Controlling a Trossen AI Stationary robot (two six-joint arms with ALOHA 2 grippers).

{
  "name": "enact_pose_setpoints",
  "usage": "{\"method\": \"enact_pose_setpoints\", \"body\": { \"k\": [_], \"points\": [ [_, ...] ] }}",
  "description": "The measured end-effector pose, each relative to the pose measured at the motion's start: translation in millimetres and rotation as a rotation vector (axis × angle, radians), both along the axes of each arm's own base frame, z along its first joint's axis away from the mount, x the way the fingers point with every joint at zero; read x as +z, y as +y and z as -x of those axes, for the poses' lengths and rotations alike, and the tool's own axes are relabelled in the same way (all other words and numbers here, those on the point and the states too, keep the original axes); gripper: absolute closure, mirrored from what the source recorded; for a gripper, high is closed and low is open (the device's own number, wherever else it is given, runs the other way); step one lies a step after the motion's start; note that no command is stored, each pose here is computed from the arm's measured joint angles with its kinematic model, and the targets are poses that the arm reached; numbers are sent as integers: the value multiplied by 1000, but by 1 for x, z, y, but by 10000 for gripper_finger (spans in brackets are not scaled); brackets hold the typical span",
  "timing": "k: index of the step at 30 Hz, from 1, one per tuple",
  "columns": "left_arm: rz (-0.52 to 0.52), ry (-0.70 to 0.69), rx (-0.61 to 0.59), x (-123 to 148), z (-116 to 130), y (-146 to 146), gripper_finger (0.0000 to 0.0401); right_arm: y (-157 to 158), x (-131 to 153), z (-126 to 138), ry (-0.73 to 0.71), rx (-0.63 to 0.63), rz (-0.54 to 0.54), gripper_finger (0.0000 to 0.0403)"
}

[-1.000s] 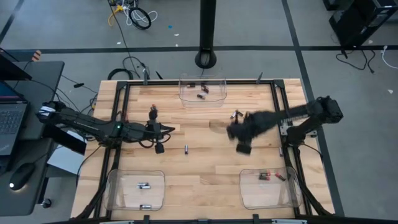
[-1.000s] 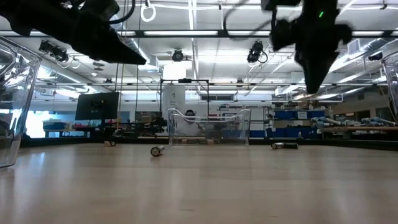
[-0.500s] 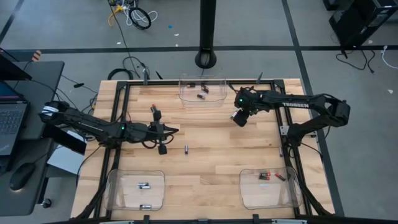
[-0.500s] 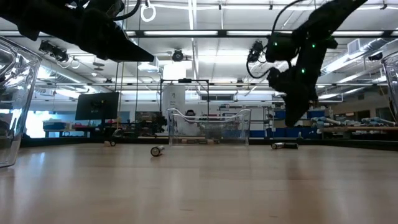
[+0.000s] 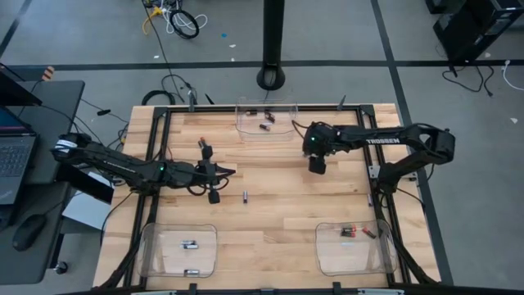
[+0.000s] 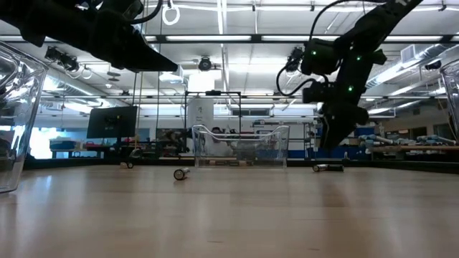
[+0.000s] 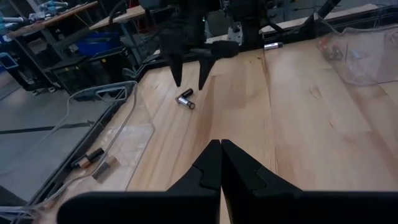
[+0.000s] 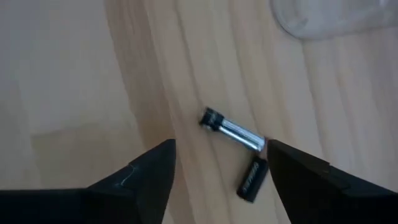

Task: Sort batteries
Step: Put the silver battery into the bottom left transparent bin

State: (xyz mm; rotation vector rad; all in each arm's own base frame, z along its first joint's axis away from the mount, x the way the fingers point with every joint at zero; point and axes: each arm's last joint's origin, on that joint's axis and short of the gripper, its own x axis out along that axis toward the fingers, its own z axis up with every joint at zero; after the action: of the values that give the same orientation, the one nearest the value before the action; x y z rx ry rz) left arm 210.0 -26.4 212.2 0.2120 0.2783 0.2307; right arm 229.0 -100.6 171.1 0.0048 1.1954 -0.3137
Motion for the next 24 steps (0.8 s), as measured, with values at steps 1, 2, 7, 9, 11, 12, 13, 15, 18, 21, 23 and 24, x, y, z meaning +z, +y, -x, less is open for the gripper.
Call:
{"method": "enact_pose_setpoints", "body": {
  "k": [1,2,7,9,11,12,13,15,18,21,23,24],
  "points": [
    [0,0,0,0,0,0,390,0,-3,-2,6,11,2,141],
    [0,-1,0,0,0,0,390,-1,-5,-5,9,17,3,141],
    [-1,5,0,0,0,0,390,-7,-24,-16,116,75,35,150],
    [-2,6,0,-1,0,0,390,-9,-30,-20,142,90,31,154],
    [-3,9,0,-1,0,0,390,-11,-33,-25,157,94,27,158],
    [-3,11,0,-1,0,0,390,-12,-35,-26,166,101,26,161],
    [-3,11,0,-1,0,0,390,-12,-36,-28,174,113,26,165],
    [-3,11,0,-1,0,0,390,-13,-38,-29,190,128,23,175],
    [-3,12,0,-1,0,0,390,-13,-37,-30,205,133,15,200],
    [-3,16,0,-1,0,0,390,-13,-36,-27,200,93,-8,230],
    [-3,19,1,-2,1,0,390,-14,-35,-25,199,55,-23,247],
    [-3,20,1,-2,1,0,390,-15,-35,-24,200,36,-29,253]
  ]
}}
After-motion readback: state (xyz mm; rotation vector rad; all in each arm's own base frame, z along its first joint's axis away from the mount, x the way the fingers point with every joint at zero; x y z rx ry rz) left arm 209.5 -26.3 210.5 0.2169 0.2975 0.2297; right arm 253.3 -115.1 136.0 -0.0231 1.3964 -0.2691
